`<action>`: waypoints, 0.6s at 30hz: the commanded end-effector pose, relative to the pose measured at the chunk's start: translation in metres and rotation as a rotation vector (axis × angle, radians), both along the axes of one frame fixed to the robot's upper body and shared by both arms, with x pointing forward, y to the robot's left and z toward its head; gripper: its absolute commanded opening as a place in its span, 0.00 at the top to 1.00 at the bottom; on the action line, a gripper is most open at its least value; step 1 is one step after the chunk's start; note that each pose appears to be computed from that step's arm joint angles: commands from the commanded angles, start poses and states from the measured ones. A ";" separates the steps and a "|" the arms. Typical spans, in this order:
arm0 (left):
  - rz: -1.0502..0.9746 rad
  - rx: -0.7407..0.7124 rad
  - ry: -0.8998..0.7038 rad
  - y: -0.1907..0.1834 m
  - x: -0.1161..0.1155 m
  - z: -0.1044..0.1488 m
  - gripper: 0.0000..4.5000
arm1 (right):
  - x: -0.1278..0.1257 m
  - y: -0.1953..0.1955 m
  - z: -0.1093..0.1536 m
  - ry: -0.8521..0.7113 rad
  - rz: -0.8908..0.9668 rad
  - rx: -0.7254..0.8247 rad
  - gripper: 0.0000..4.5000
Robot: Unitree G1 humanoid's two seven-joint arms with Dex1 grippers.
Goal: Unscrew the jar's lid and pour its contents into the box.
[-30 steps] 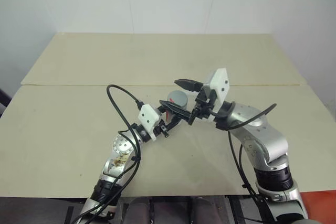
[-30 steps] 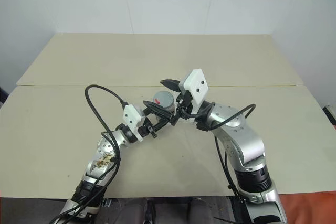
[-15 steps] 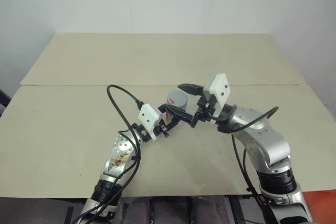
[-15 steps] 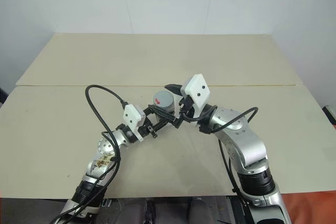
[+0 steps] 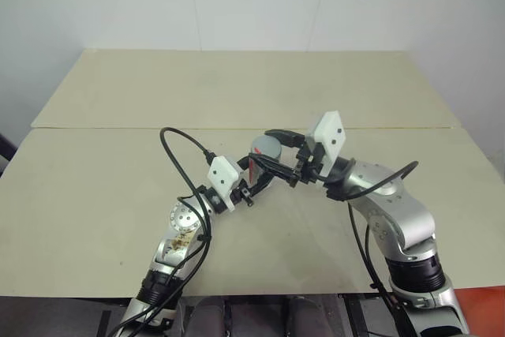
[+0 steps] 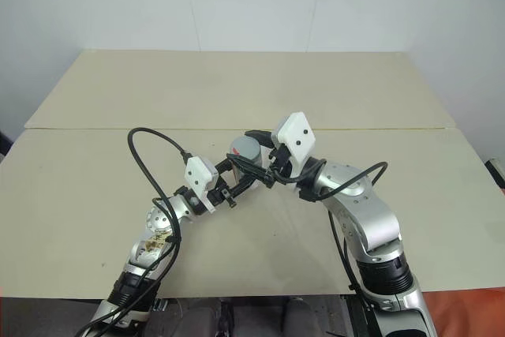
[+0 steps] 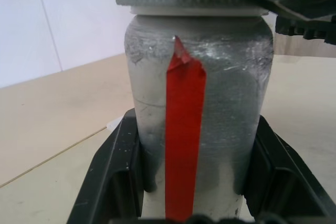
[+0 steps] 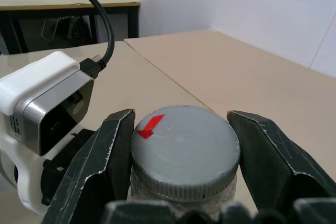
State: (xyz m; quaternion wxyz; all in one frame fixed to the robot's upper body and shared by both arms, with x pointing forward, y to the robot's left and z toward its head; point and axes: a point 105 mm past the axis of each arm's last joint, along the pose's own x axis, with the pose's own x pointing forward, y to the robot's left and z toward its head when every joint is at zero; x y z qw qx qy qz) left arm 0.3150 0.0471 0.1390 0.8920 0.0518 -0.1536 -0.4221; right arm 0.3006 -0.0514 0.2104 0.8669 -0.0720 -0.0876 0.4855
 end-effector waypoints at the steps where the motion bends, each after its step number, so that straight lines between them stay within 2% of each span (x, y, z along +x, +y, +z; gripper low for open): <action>1: -0.020 -0.011 -0.039 -0.004 -0.003 0.010 0.55 | -0.004 0.001 0.019 -0.073 0.006 -0.001 0.36; 3: -0.024 -0.010 -0.035 -0.004 -0.003 0.009 0.55 | -0.007 0.004 0.020 -0.172 0.015 -0.081 0.36; 5: -0.029 -0.008 -0.033 -0.004 -0.004 0.008 0.55 | -0.012 0.007 0.021 -0.203 0.052 -0.092 0.36; 10: -0.036 0.008 -0.037 -0.005 -0.005 0.006 0.55 | -0.010 0.007 0.031 -0.090 0.096 0.017 0.36; 18: -0.125 -0.005 -0.035 -0.007 -0.012 0.010 0.55 | -0.013 0.001 0.027 -0.129 0.251 -0.003 0.36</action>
